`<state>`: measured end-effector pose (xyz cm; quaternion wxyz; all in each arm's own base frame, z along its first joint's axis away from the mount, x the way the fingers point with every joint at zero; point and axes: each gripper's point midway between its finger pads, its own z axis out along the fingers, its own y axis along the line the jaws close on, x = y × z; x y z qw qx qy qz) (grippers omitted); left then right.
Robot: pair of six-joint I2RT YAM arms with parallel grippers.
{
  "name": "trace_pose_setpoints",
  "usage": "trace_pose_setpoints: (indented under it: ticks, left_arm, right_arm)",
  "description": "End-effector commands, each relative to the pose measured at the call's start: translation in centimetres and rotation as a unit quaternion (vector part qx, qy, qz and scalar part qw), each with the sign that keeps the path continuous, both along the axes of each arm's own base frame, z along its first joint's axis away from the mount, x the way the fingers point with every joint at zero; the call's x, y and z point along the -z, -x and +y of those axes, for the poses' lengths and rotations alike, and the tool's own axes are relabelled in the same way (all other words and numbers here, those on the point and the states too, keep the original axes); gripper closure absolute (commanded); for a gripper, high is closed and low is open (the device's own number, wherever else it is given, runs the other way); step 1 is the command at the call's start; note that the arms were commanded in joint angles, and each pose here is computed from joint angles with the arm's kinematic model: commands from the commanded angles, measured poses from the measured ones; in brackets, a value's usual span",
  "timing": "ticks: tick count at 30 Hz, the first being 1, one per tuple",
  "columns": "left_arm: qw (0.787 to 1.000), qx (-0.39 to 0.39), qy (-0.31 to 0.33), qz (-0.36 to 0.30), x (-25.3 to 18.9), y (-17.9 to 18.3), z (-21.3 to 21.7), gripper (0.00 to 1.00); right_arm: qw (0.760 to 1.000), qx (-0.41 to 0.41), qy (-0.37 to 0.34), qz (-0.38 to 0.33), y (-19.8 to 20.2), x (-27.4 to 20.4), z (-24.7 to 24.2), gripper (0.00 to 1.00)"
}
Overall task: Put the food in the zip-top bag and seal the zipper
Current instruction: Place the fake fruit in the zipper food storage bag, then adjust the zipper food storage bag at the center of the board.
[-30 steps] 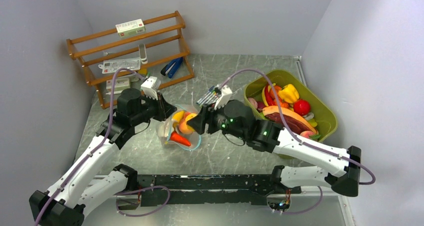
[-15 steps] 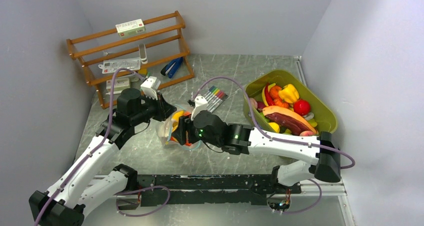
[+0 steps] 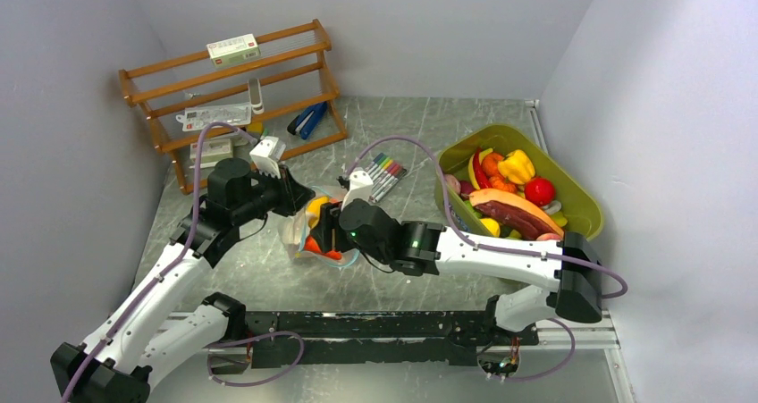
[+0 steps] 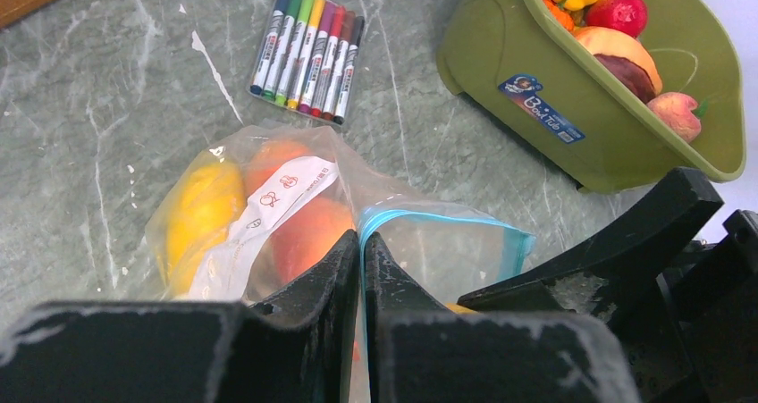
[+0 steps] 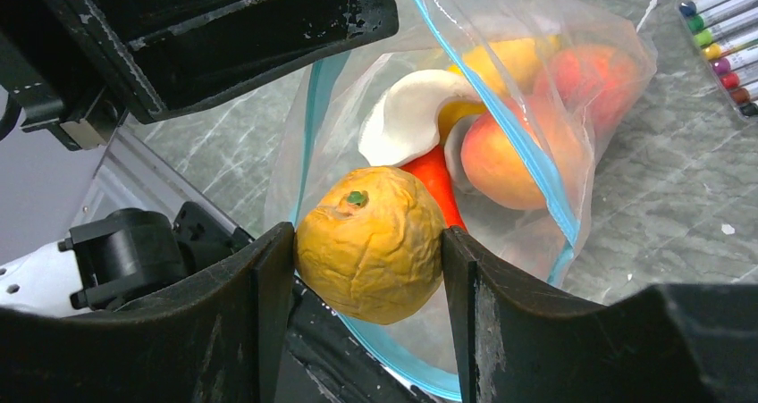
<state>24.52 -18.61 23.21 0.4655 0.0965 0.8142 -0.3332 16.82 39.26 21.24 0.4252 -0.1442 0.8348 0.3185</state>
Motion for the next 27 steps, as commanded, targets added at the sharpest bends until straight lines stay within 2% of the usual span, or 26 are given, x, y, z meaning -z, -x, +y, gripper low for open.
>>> trace_pose_setpoints:
  ticks: [1,4,9,13,19,23,27]
  left_arm:
    - [1.000,-0.007,0.012,-0.015,-1.2,-0.2,0.1,0.93]
    - [1.000,-0.009,0.011,-0.015,-1.2,-0.3,0.2,0.93]
    - [1.000,-0.010,0.008,-0.017,-1.3,-0.3,0.3,0.93]
    - [1.000,-0.009,0.008,-0.017,-1.3,-0.3,0.2,0.93]
    - [1.000,-0.013,0.003,-0.019,-1.3,-0.4,0.4,0.93]
    - [1.000,-0.013,0.007,-0.017,-1.2,-0.3,0.3,0.93]
    - [1.000,-0.013,0.008,-0.016,-1.0,-0.3,0.4,0.93]
  right_arm:
    - [1.000,0.006,-0.026,-0.004,-0.2,-0.7,0.8,0.43]
    - [0.999,0.002,-0.038,-0.004,0.0,-1.1,1.0,0.36]
    - [0.999,0.009,-0.046,0.001,0.1,-2.0,0.4,0.33]
    - [0.998,0.022,-0.051,0.023,0.4,-2.4,-0.2,0.33]
    - [0.992,0.073,-0.075,0.066,0.7,-3.8,-2.5,0.40]
    - [0.982,0.152,-0.068,0.094,0.2,-2.2,-5.6,0.46]
    - [0.955,0.243,-0.068,0.156,0.3,-0.1,-8.0,0.47]
